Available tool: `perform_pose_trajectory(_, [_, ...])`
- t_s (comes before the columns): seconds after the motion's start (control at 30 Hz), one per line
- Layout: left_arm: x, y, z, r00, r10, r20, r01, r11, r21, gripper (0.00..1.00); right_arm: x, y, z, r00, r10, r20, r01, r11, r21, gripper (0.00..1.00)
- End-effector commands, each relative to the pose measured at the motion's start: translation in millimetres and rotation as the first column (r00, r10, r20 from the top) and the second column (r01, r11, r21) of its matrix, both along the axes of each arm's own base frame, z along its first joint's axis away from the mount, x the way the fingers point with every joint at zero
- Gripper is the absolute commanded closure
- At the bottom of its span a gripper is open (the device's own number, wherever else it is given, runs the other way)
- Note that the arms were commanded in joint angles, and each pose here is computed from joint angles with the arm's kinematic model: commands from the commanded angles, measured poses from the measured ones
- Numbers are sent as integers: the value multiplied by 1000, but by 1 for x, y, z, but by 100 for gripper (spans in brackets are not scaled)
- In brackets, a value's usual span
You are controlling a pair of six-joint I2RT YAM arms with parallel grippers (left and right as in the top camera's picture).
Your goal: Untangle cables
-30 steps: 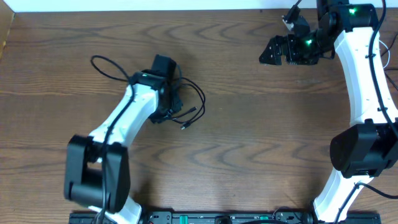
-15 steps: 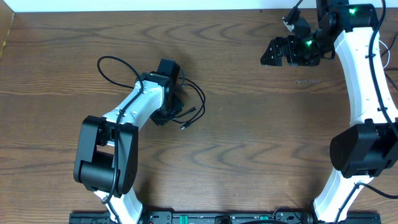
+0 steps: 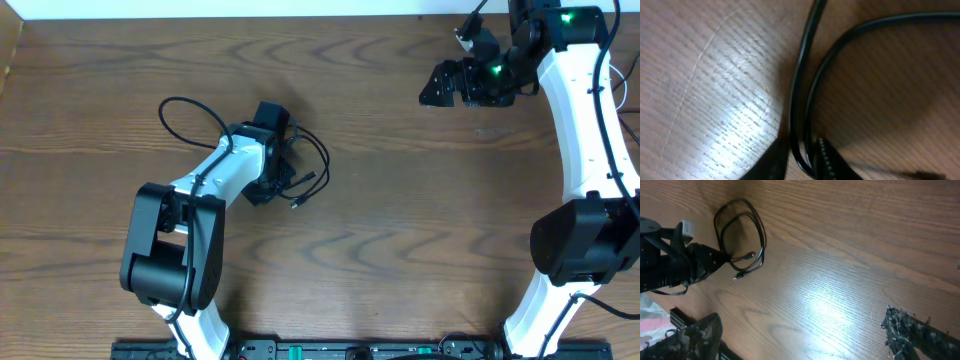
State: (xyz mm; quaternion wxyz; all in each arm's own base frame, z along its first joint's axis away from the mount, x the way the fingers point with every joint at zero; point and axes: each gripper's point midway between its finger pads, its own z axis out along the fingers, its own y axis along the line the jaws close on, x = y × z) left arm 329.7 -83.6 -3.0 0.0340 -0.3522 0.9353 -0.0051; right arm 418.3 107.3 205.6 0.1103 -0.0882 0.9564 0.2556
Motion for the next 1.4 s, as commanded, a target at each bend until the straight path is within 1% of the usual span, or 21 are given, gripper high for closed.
perform_pose_trajectory(0.0, [-11,5,-10,999,4,-39,-3,1000,29,86,-2,2,3,1000,8,4,-8,1000,5,1])
perform_pose_trajectory(0.07, [-12,6,-12,999,4,-37,-3,1000,28,91,-2,2,3,1000,8,5,-8,1000,7,1])
perform_pose_trajectory(0.17, [-12,5,-16,999,-31,-28,32,999,26,93,-2,3,3,1000,9,4,-9,1000,7,1])
perform_pose_trajectory(0.27, [0,-5,-12,980,-199,22,199,980,18,93,-3,5,3,1000,13,5,-13,1000,7,1])
perform_pose_trajectory(0.33, [9,-13,2,956,-284,69,284,959,8,93,-2,6,3,1000,16,9,-16,1000,7,1])
perform_pose_trajectory(0.4, [25,-31,36,905,-383,183,393,919,-21,93,-2,7,3,1000,18,9,-18,1000,12,1])
perform_pose_trajectory(0.43, [27,-34,42,895,-398,203,411,911,-23,92,-2,7,4,1000,19,10,-20,1000,16,1])
perform_pose_trajectory(0.47, [35,-44,68,855,-432,286,459,888,-32,92,-4,13,8,998,53,24,-54,997,50,1])
perform_pose_trajectory(0.53, [42,-56,105,793,-455,404,511,859,-35,93,-9,28,18,989,133,67,-141,980,139,1])
perform_pose_trajectory(0.6, [44,-64,148,729,-441,524,536,843,-36,93,-14,44,33,972,200,122,-225,942,249,1])
perform_pose_trajectory(0.7, [39,-68,200,642,-414,646,556,831,-20,92,-18,59,51,957,232,175,-282,889,362,1])
perform_pose_trajectory(0.8, [27,-72,241,563,-390,729,584,812,-16,92,-22,72,73,926,266,268,-366,809,460,1])
perform_pose_trajectory(0.87, [19,-75,259,523,-378,764,602,798,-17,93,-25,77,81,897,290,333,-426,768,479,1])
perform_pose_trajectory(0.97, [10,-78,282,466,-359,808,625,780,-14,93,-27,83,81,878,315,361,-461,758,461,1])
perform_pose_trajectory(1.03, [7,-77,298,440,-323,838,615,788,-19,93,-29,87,74,860,346,374,-489,768,413,1])
perform_pose_trajectory(1.07, [6,-77,307,426,-303,853,610,792,-23,93,-29,89,68,842,376,386,-514,775,367,1])
perform_pose_trajectory(1.1, [4,-76,323,397,-258,881,598,801,-35,93,-30,90,54,799,444,406,-566,782,259,1])
perform_pose_trajectory(1.13, [4,-76,333,377,-232,896,593,804,-41,93,-32,92,44,776,485,403,-591,782,197,1])
perform_pose_trajectory(1.2, [2,-74,349,351,-180,919,580,812,-62,93,-34,101,30,745,536,398,-626,768,137,4])
perform_pose_trajectory(1.27, [0,-70,362,342,-119,932,559,823,-100,92,-35,114,20,728,553,405,-644,754,128,5])
perform_pose_trajectory(1.37, [0,-59,370,361,-38,932,514,842,-164,93,-26,127,2,761,514,396,-608,778,160,4])
